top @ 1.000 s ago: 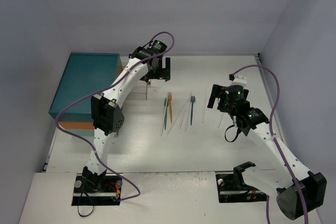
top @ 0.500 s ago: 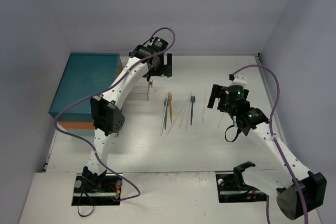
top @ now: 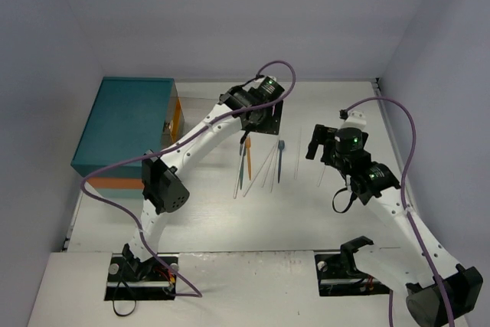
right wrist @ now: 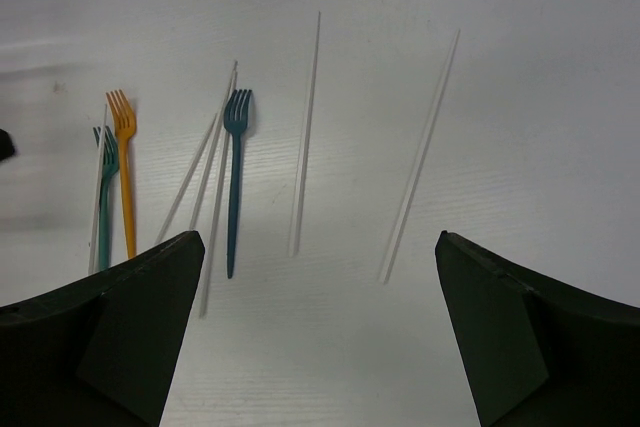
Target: Sort the eating utensils into containers
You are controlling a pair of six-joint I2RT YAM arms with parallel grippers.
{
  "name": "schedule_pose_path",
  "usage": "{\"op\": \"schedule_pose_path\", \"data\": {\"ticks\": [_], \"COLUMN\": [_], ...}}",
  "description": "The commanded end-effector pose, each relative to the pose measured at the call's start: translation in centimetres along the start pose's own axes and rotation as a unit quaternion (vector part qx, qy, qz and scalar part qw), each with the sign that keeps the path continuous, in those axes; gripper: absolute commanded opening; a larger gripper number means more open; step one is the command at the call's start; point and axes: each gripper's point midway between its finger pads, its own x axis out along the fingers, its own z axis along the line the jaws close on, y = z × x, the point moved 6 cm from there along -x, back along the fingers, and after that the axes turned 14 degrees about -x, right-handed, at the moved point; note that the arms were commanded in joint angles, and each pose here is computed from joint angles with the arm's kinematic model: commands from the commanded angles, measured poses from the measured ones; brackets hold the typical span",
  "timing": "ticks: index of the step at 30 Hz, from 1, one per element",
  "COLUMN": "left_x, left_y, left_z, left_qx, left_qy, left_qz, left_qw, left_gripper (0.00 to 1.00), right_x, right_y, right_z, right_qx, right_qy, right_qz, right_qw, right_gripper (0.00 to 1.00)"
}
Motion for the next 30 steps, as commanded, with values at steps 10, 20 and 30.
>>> {"op": "schedule_pose_path", "data": {"ticks": [10,20,30], "left_x": [6.6,10.7,13.2], "left_y": [3.2,5.1,6.0], "left_z": [2.4,3.6,4.1], "left_qx": [-0.052,-0.078,-0.097], "left_qy": [-0.076,-0.086,-0.085], "left_qz": [0.031,0.068,0.089], "left_qw": [0.995,0.991,0.988], "left_gripper": [0.41,0.35,0.30], "right_x": [-5.6,-7.6,-8.7], "right_y": [-3.5,-3.4,-3.3], "right_z": [-2.3,-3.1,-3.2], "right_qx": [0.036,0.035,0.047], "right_qy": [0.029,0.036,0.029], "right_qz": [-0.100,-0.107,-0.113], "right_qw": [0.994,0.993,0.992], "right_gripper": [0.99,0.99,0.99]}}
